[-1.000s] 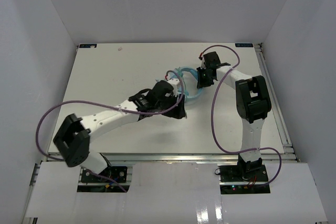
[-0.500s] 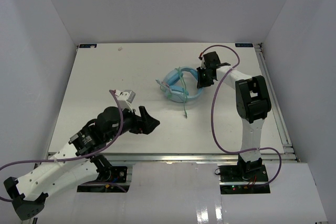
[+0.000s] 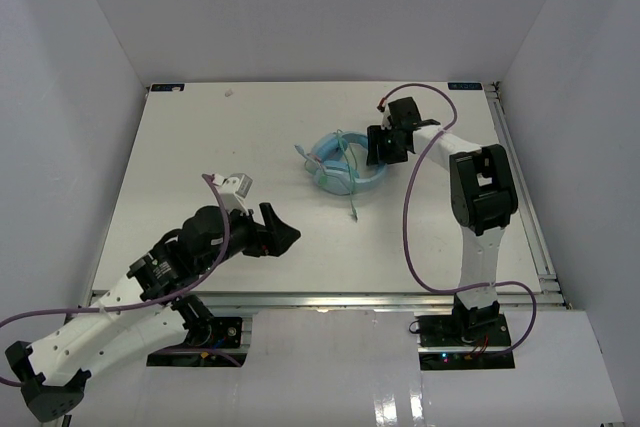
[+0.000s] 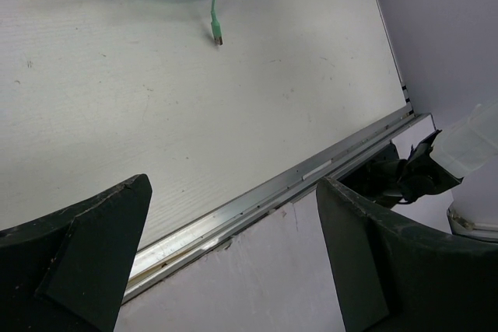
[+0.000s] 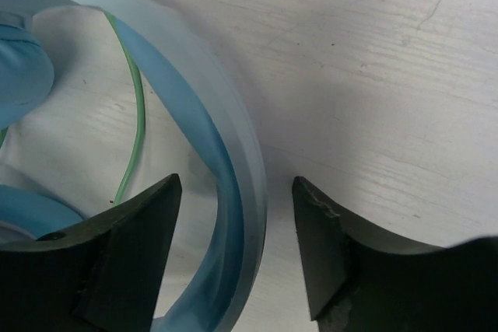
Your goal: Wrap the headphones
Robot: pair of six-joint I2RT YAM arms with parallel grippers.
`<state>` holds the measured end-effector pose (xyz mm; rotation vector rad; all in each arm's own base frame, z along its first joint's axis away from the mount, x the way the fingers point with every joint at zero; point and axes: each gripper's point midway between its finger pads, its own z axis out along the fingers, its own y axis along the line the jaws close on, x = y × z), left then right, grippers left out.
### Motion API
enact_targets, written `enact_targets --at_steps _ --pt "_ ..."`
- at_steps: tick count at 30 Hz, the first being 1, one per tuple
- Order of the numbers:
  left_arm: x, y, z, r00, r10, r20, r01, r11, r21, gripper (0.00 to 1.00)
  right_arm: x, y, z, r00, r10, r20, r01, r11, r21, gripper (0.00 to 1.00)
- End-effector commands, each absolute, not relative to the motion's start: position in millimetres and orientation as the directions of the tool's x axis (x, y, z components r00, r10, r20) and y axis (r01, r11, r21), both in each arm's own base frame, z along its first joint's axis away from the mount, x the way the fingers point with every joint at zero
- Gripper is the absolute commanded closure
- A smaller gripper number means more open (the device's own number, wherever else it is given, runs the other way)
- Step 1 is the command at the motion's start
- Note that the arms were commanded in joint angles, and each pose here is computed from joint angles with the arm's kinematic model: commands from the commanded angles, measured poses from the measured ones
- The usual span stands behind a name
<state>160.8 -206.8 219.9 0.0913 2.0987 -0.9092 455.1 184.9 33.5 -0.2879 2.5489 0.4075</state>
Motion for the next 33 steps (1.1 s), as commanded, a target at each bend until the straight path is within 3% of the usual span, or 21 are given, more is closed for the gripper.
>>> enact_targets --at_steps 1,6,9,13,21,33 --pt "165 -205 243 -0.616 -0.259 -0.744 0.38 0.73 -0.568 0.02 455 168 70 -0.793 -0.117 -0.598 -0.294 0.933 0.206 0.29" --pt "168 -204 253 -0.589 -0.26 -0.766 0.395 0.733 -0.553 0.02 439 141 119 -0.715 -0.169 -0.678 -0.362 0.919 0.153 0.06" --pt "171 -203 257 -0.57 -0.259 -0.78 0.401 0.74 -0.539 0.02 414 140 146 -0.598 -0.316 -0.736 -0.54 0.838 0.08 0.1" --pt "176 -205 260 -0.546 -0.24 -0.803 0.426 0.746 -0.512 0.02 371 125 157 -0.498 -0.383 -0.778 -0.59 0.807 -0.019 0.1" --pt "181 -209 242 -0.467 -0.069 -0.882 0.542 0.766 -0.347 0.02 301 75 220 -0.245 -0.289 -0.926 -0.371 0.91 -0.185 0.1" --pt "182 -186 209 -0.398 0.002 -0.917 0.544 0.806 -0.234 0.02 277 41 194 -0.33 -0.179 -0.927 -0.227 0.968 -0.106 0.1"
